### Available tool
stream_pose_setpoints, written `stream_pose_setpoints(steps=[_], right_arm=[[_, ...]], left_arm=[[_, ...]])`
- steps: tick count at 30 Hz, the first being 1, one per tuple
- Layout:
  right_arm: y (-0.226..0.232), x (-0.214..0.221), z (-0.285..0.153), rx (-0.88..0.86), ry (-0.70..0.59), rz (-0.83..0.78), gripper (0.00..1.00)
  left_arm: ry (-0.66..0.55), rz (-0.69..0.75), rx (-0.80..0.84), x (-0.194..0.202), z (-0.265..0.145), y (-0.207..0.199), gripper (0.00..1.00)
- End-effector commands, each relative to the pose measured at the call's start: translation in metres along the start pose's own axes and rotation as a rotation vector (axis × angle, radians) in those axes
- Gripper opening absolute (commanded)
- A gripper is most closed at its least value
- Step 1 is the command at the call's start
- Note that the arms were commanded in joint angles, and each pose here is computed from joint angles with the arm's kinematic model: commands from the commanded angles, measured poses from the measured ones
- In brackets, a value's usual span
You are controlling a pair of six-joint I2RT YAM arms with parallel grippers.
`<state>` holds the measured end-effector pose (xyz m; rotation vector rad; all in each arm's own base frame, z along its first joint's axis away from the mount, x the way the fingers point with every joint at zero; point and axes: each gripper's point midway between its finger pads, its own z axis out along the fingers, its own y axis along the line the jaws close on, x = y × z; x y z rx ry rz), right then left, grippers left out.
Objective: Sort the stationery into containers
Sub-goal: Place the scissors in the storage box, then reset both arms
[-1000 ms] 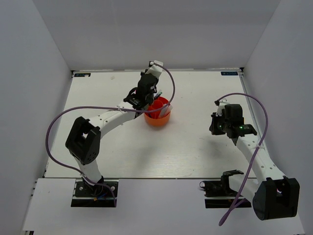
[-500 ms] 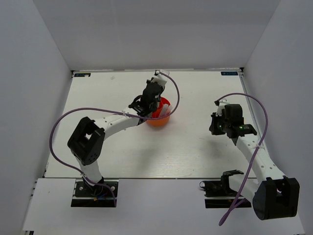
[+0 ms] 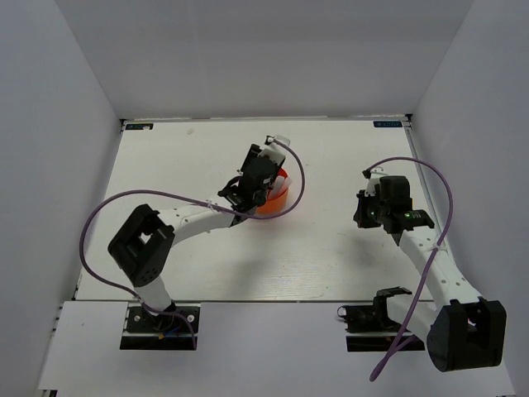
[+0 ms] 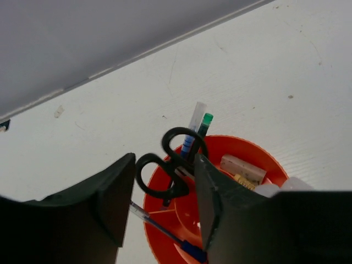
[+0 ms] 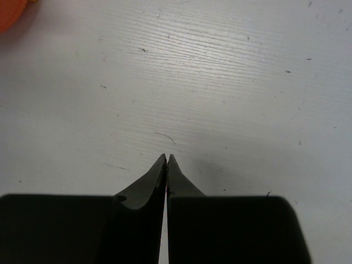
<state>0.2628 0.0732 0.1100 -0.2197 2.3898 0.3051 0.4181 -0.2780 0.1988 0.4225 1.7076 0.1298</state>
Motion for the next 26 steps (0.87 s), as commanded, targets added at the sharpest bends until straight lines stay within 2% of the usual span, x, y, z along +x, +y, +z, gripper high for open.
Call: stream_pose_setpoints(steps=[1, 2, 6, 7, 9, 10, 11, 12, 13, 14, 15, 16, 17, 18, 19, 20, 21, 22, 24, 25, 26], right_arm=[[0.0, -0.005, 0.001, -0.009, -0.025, -0.007, 0.04], [-0.001, -0.006, 0.0, -0.006, -0.028, -0.009, 0.04], [-0.001, -0.006, -0.001, -0.013, -0.038, -0.015, 0.23], [0.001, -0.008, -0.002, -0.021, -0.047, -0.017, 0.32], [0.001, -0.007, -0.002, -0.026, -0.045, -0.019, 0.43], [0.001, -0.007, -0.003, -0.033, -0.052, -0.015, 0.49], [0.002, -0.008, -0.003, -0.04, -0.055, -0.025, 0.59], [0.002, -0.007, -0.004, -0.043, -0.052, -0.02, 0.63], [0.003, -0.007, -0.004, -0.046, -0.055, -0.023, 0.67], [0.002, -0.009, -0.004, -0.043, -0.056, -0.023, 0.73], [0.002, -0.012, -0.005, -0.039, -0.065, -0.018, 0.75], [0.002, -0.013, -0.007, -0.033, -0.07, -0.002, 0.77], [-0.001, -0.019, -0.009, -0.014, -0.095, 0.004, 0.81], [-0.002, -0.021, -0.009, -0.006, -0.104, 0.014, 0.81], [-0.003, -0.022, -0.009, 0.003, -0.114, 0.023, 0.82], [-0.004, -0.024, -0.012, 0.009, -0.129, 0.023, 0.82], [-0.003, -0.026, -0.012, 0.007, -0.144, 0.022, 0.82], [-0.002, -0.024, -0.011, 0.004, -0.147, 0.019, 0.82], [0.001, -0.028, -0.013, -0.016, -0.177, 0.017, 0.84], [0.003, -0.028, -0.014, -0.025, -0.182, 0.023, 0.84], [0.006, -0.031, -0.015, -0.039, -0.189, 0.022, 0.86]], left_arm=[[-0.088, -0.065, -0.015, -0.039, -0.024, 0.015, 0.61], [-0.088, -0.057, -0.003, -0.039, -0.029, 0.01, 0.63], [-0.113, -0.055, 0.014, -0.05, -0.049, 0.007, 0.66], [-0.124, -0.047, 0.019, -0.052, -0.057, 0.009, 0.66], [-0.162, -0.059, 0.036, -0.069, -0.078, 0.01, 0.65], [-0.151, -0.046, 0.044, -0.061, -0.085, 0.008, 0.6], [-0.17, -0.056, 0.074, -0.068, -0.101, 0.004, 0.52], [-0.167, -0.064, 0.092, -0.07, -0.113, 0.011, 0.24], [-0.101, -0.076, 0.126, -0.046, -0.121, 0.005, 0.12], [-0.127, -0.146, 0.15, -0.059, -0.139, 0.02, 0.05], [-0.099, -0.167, 0.168, -0.052, -0.144, 0.022, 0.03], [0.042, -0.163, 0.195, -0.01, -0.147, 0.026, 0.05], [0.077, -0.246, 0.21, -0.001, -0.156, 0.033, 0.14], [0.19, -0.261, 0.277, 0.028, -0.172, 0.031, 0.52], [0.252, -0.315, 0.308, 0.042, -0.17, 0.041, 0.76], [0.306, -0.364, 0.33, 0.058, -0.178, 0.041, 0.92], [0.375, -0.382, 0.455, 0.07, -0.196, 0.029, 1.0], [0.419, -0.415, 0.414, 0.084, -0.195, 0.045, 1.0], [0.521, -0.442, 0.441, 0.115, -0.208, 0.042, 1.0], [0.519, -0.48, 0.443, 0.116, -0.211, 0.049, 1.0], [0.544, -0.474, 0.453, 0.133, -0.215, 0.047, 1.0]])
